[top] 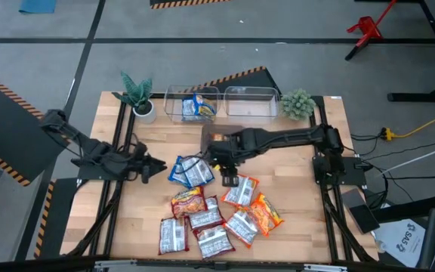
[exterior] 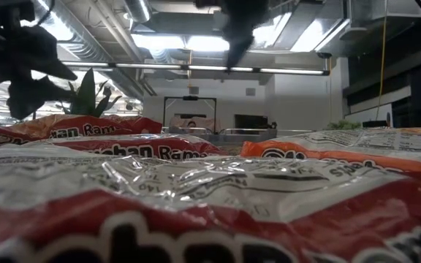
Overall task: Sort Maruchan noodles
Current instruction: Put the blue noodle pack into the left transparent bin
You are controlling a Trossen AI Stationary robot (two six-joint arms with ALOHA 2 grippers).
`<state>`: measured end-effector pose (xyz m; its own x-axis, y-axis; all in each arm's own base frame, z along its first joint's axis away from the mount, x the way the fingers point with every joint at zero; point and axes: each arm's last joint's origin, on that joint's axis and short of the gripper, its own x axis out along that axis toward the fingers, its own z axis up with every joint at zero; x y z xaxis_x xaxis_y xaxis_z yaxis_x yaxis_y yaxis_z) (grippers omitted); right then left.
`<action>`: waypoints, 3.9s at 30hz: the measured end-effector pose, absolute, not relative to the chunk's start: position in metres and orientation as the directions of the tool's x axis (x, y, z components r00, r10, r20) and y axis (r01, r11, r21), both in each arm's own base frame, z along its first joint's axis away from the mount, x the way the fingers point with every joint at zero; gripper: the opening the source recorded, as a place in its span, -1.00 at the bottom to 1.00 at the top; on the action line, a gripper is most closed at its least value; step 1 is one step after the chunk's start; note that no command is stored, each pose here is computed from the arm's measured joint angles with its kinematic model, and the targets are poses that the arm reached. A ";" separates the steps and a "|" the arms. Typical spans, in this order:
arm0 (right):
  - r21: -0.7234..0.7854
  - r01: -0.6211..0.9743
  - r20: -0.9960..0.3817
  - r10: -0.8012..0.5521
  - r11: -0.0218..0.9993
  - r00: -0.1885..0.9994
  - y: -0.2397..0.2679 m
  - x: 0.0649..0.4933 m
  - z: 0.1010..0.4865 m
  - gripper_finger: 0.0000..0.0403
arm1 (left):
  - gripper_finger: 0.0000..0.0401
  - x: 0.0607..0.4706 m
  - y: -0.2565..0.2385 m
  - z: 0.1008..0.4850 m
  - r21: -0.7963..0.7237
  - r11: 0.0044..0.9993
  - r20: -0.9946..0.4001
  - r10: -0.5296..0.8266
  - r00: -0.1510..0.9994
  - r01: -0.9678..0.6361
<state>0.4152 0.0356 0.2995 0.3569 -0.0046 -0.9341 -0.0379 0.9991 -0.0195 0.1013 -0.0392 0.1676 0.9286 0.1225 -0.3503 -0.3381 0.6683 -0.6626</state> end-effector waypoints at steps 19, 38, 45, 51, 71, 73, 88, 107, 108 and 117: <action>0.067 -0.320 -0.637 0.288 0.945 0.715 -0.032 0.496 0.259 0.49 | -0.17 0.116 -0.045 0.154 -0.622 0.625 -0.560 0.065 0.826 -0.471; -0.027 -0.429 -0.735 0.273 0.903 0.620 -0.043 0.514 0.185 0.72 | -0.17 0.118 -0.040 0.154 -0.681 0.512 -0.554 0.109 0.825 -0.525; -0.030 -0.479 -0.767 0.287 0.877 0.574 -0.042 0.510 0.182 0.72 | -0.17 0.120 -0.037 0.155 -0.691 0.481 -0.551 0.133 0.824 -0.539; 0.017 -0.503 -0.786 0.323 0.864 0.528 -0.036 0.506 0.180 0.72 | -0.17 0.120 -0.035 0.155 -0.690 0.473 -0.551 0.146 0.822 -0.547; 0.057 -0.505 -0.815 0.332 0.861 0.475 -0.035 0.502 0.177 -0.35 | -0.17 0.120 -0.034 0.155 -0.684 0.478 -0.552 0.154 0.820 -0.551; 0.054 -0.504 -0.817 0.328 0.862 0.475 -0.035 0.502 0.178 -0.50 | -0.17 0.120 -0.034 0.155 -0.684 0.478 -0.552 0.154 0.819 -0.551; -0.021 -0.448 -0.812 0.246 0.894 0.529 -0.039 0.509 0.224 -1.00 | -0.17 0.120 -0.034 0.155 -0.684 0.479 -0.552 0.154 0.819 -0.551; -0.121 -0.116 -0.669 0.006 0.986 0.743 -0.140 0.498 0.292 -1.00 | -0.17 0.120 -0.033 0.154 -0.675 0.481 -0.554 0.172 0.814 -0.560; -0.127 -0.101 -0.655 -0.007 0.987 0.755 -0.147 0.497 0.293 -1.00 | -0.17 0.120 -0.033 0.154 -0.673 0.481 -0.553 0.177 0.814 -0.562; -0.164 -0.007 -0.505 -0.078 0.986 0.860 -0.189 0.494 0.308 -1.00 | -0.17 0.120 -0.032 0.154 -0.667 0.479 -0.542 0.213 0.813 -0.571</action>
